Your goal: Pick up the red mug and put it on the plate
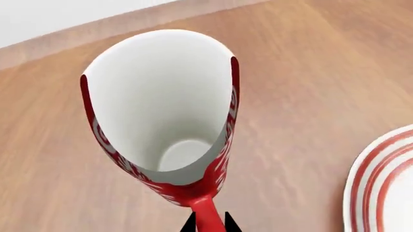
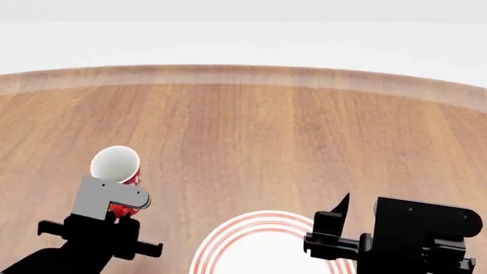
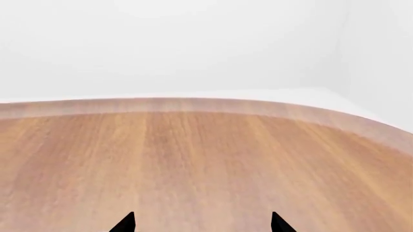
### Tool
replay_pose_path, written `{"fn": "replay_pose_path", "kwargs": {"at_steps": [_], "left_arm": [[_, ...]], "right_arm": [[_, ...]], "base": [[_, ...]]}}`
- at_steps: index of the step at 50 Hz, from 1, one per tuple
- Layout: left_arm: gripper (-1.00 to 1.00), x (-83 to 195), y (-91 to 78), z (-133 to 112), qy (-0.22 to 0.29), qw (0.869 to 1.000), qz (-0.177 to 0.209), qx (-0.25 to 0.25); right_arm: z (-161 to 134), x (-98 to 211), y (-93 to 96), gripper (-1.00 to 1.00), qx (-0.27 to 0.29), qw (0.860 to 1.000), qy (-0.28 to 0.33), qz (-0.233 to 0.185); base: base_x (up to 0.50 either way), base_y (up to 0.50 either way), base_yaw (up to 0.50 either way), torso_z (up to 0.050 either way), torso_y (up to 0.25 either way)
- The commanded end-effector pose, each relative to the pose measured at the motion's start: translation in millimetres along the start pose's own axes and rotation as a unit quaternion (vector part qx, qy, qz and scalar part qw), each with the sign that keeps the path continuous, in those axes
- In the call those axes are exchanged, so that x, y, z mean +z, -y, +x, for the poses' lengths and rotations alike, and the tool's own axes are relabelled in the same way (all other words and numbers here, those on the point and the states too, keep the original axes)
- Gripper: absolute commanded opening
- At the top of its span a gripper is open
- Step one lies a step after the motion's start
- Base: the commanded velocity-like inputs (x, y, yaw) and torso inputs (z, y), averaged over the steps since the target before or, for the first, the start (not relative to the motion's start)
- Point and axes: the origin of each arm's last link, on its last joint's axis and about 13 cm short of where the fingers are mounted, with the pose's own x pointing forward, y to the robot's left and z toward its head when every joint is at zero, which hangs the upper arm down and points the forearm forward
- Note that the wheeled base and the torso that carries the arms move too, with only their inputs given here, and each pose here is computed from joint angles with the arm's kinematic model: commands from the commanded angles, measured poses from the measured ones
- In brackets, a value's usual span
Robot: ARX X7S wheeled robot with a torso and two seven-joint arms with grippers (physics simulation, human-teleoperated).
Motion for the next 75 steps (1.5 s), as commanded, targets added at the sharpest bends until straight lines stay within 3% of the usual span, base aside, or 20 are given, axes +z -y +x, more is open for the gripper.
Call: {"fn": "replay_pose_path", "kwargs": {"at_steps": [1, 15, 27, 36, 54, 64, 75], "left_arm": [[-1.0, 10, 30.1, 10, 0.017, 0.996, 0.044, -0.081], [-1.0, 12, 61.6, 13, 0.019, 0.985, 0.096, -0.144], [-1.0, 6, 88.6, 10, 0.017, 0.963, 0.158, -0.218], [-1.0, 12, 104.0, 7, 0.002, 0.947, 0.164, -0.278], [-1.0, 16, 102.8, 8, -0.03, 0.931, 0.168, -0.321], [-1.0, 15, 99.4, 8, -0.062, 0.924, 0.14, -0.351], [-1.0, 9, 95.8, 8, -0.093, 0.912, 0.136, -0.375]], "right_arm": [[1, 4, 0.4, 1.0, 0.0, 1.0, 0.004, 0.014], [1, 4, -0.3, 1.0, 0.002, 1.0, 0.005, 0.017], [0, 5, -0.5, 1.0, 0.003, 1.0, 0.006, 0.018], [1, 4, -1.0, 1.0, 0.005, 1.0, 0.005, 0.019], [2, 3, -0.4, 1.0, 0.006, 1.0, 0.003, 0.02], [2, 0, 1.0, 1.0, 0.005, 1.0, 0.001, 0.022], [3, -3, 0.1, 1.0, 0.007, 1.0, -0.002, 0.023]], "base": [[0.0, 0.0, 0.0, 0.0, 0.0], [0.0, 0.0, 0.0, 0.0, 0.001], [0.0, 0.0, 0.0, 0.0, 0.0], [0.0, 0.0, 0.0, 0.0, 0.001], [0.0, 0.0, 0.0, 0.0, 0.0], [0.0, 0.0, 0.0, 0.0, 0.0], [0.0, 0.0, 0.0, 0.0, 0.0]]}}
